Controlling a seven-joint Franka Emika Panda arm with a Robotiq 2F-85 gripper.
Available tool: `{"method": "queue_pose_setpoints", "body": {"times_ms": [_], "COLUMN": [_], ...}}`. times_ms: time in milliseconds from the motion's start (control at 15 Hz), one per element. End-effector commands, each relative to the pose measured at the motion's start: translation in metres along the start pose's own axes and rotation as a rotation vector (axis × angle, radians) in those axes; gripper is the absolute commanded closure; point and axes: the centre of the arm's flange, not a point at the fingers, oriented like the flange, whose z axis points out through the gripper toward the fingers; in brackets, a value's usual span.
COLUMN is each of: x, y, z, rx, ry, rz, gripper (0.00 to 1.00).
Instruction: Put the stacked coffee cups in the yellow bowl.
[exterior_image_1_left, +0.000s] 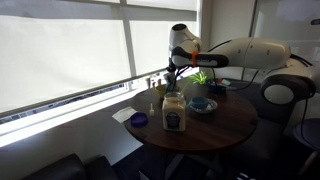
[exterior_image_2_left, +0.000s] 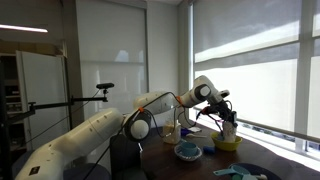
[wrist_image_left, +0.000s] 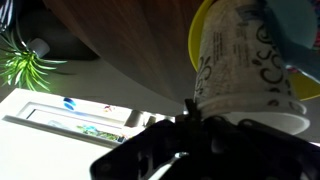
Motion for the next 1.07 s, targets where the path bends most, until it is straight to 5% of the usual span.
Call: {"method": "queue_pose_setpoints", "body": {"times_ms": [0,67,133,467,867,1000], "x": [0.008,0.007,0.007,0.01,0.026,0.035], "y": [0.013,0.016,0.018,0.029,0.05,0.056], "z": [-0.003,0.0,0.0,-0.005,-0.082,-0.11], "rx": [-0.095,-0.104,-0.114,-0.086,0.039,0.104], "ry": [-0.05,-0.063,-0.07,-0.079,0.077,0.143], "rz": [-0.059,-0.051,-0.05,-0.003,0.043,0.06], "gripper": [0.99,0.99,0.71,0.43,0.02,0.0]}}
